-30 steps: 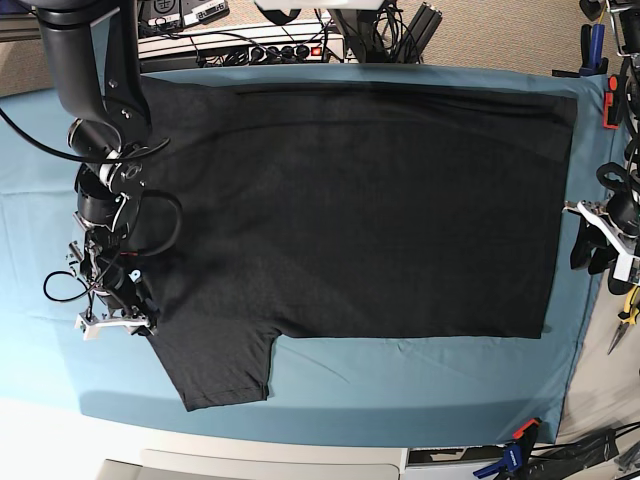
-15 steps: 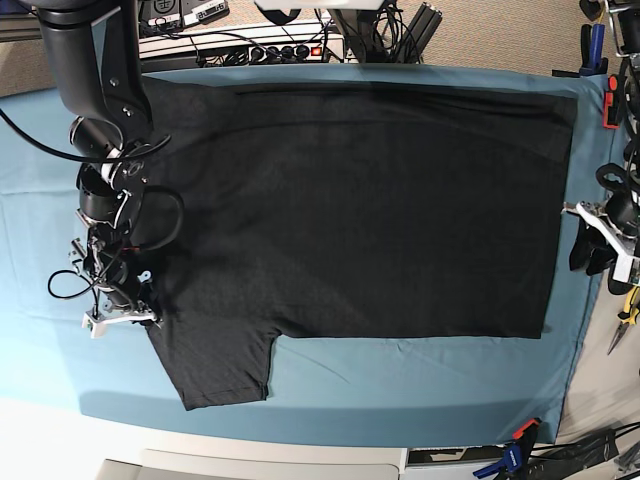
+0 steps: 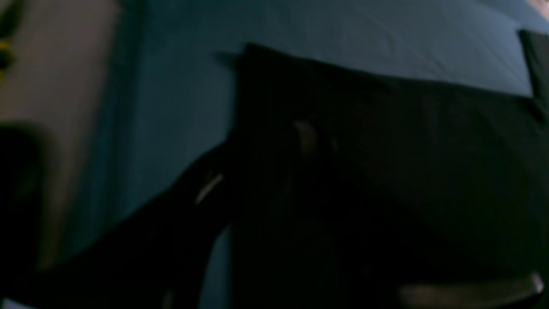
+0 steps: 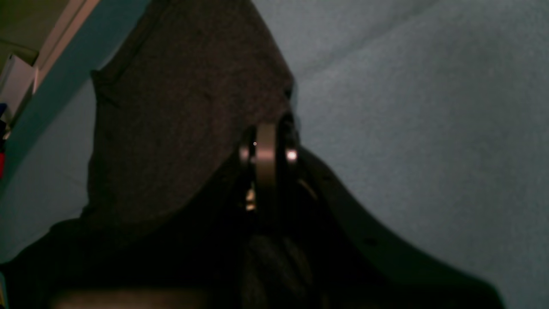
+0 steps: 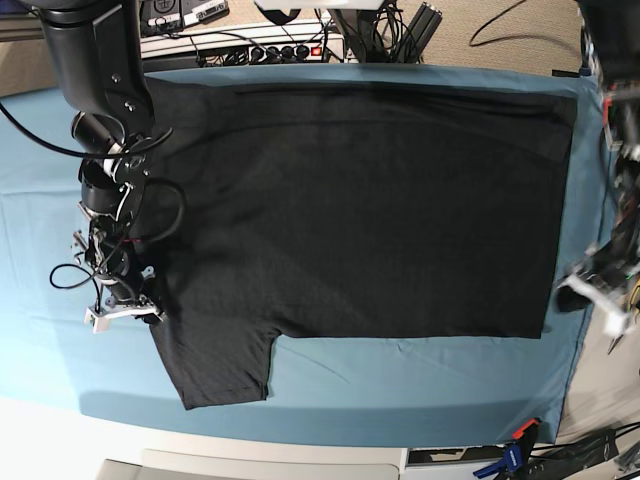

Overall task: Fold the T-shirt properly
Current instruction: 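Reach the left gripper to the opposite hem corner and grasp it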

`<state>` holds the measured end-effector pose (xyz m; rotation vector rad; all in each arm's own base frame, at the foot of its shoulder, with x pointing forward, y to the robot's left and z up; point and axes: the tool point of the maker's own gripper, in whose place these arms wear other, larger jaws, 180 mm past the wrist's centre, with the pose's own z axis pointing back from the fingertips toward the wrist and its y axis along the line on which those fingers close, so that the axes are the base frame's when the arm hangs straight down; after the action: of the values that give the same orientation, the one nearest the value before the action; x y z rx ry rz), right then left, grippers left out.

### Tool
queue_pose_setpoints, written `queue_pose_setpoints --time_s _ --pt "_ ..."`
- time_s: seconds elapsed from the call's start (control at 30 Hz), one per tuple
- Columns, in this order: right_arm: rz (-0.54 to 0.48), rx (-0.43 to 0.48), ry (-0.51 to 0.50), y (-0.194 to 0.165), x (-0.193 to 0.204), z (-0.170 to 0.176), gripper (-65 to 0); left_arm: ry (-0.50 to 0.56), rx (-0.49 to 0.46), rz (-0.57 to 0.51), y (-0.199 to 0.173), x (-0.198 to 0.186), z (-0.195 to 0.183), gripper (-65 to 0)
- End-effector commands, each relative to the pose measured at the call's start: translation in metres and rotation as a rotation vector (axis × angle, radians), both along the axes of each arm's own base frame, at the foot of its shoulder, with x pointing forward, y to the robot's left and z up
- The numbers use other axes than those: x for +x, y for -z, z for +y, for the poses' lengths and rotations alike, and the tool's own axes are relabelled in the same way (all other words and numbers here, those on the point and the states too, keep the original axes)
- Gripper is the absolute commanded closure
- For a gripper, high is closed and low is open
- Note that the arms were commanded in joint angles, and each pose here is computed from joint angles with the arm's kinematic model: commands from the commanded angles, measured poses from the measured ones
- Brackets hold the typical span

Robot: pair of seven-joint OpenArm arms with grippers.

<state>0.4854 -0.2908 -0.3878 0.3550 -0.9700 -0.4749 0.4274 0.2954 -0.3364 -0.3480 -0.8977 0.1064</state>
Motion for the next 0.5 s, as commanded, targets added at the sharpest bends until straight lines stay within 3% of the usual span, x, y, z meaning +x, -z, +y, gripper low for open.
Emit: queue_pose_setpoints --time_s 0.0,0.1,0.23,0.33,0.47 --pt "-0.025 -0.015 0.0 -0.015 0.008 -0.007 0.0 0.003 -0.006 -0.07 -0.027 0.023 0.0 -18.3" --pt "-0.024 -0.015 -0.001 -0.014 0.008 -0.007 0.0 -0.015 -0.028 -0.062 -0.025 0.057 -0.017 -18.3" --pt "-0.024 -0.014 -0.001 -0.014 0.008 -0.006 0.0 -0.127 -0.096 -0.039 -0.026 0.095 -0.019 -18.3" --pt "-0.024 -0.014 -0.001 -0.014 0.008 -0.006 0.0 -0.19 -0.141 -0.021 -0.03 0.108 -0.012 -18.3" --pt "-0.024 -0.015 -0.001 -0.014 0.008 -0.007 0.0 -0.262 -0.103 0.017 -0.034 0.109 0.011 -18.3"
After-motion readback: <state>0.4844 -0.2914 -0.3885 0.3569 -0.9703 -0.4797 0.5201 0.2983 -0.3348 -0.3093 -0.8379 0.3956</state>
